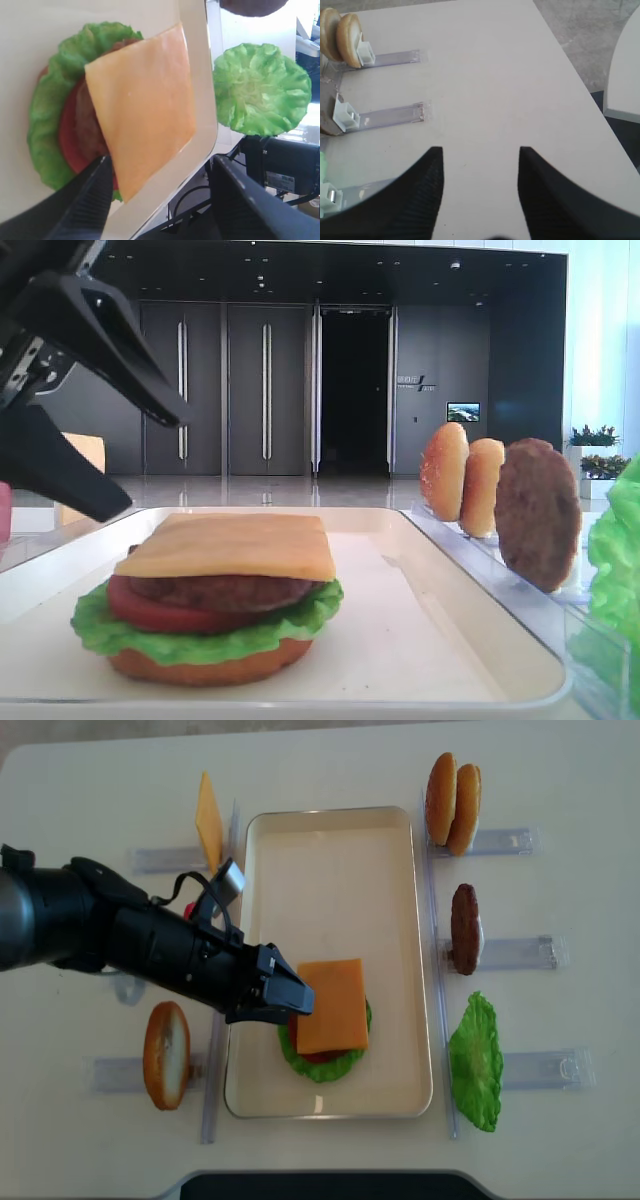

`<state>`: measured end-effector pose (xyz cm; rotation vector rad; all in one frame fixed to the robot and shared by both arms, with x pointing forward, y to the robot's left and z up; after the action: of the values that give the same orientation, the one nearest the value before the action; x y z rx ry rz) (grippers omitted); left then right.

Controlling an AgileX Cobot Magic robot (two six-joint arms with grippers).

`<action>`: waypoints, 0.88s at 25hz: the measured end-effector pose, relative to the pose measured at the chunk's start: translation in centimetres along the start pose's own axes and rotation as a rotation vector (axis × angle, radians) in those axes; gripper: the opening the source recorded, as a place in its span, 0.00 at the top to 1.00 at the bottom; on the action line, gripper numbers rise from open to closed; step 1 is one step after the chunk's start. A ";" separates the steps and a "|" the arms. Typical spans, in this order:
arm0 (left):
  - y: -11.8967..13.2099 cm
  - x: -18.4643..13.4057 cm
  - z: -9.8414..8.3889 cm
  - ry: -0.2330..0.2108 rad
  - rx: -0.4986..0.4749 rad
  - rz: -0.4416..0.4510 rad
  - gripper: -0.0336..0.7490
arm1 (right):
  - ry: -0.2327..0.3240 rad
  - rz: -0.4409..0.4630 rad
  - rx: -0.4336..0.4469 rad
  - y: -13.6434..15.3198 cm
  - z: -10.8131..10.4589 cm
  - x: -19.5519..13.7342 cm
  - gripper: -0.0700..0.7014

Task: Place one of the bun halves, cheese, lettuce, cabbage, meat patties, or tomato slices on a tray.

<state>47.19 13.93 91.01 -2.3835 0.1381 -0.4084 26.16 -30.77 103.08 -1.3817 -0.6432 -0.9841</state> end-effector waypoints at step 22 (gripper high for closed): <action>-12.0 4.2 -2.5 0.107 0.616 0.010 0.39 | 0.000 0.000 0.000 0.0 0.0 0.0 0.44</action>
<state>50.18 20.49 101.80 -1.7558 0.0598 -0.4917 26.16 -30.77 103.08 -1.3817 -0.6432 -0.9841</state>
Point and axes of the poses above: a point on each arm's last joint axis where the gripper is mounted, y pointing out along that axis toward the gripper, z along the wrist's bending axis when the last joint is at zero, x = y × z, the point moved 4 cm from there along y, pointing out along that axis toward the gripper, and after that the axes turned 7 degrees about y, right-handed, at the moved point
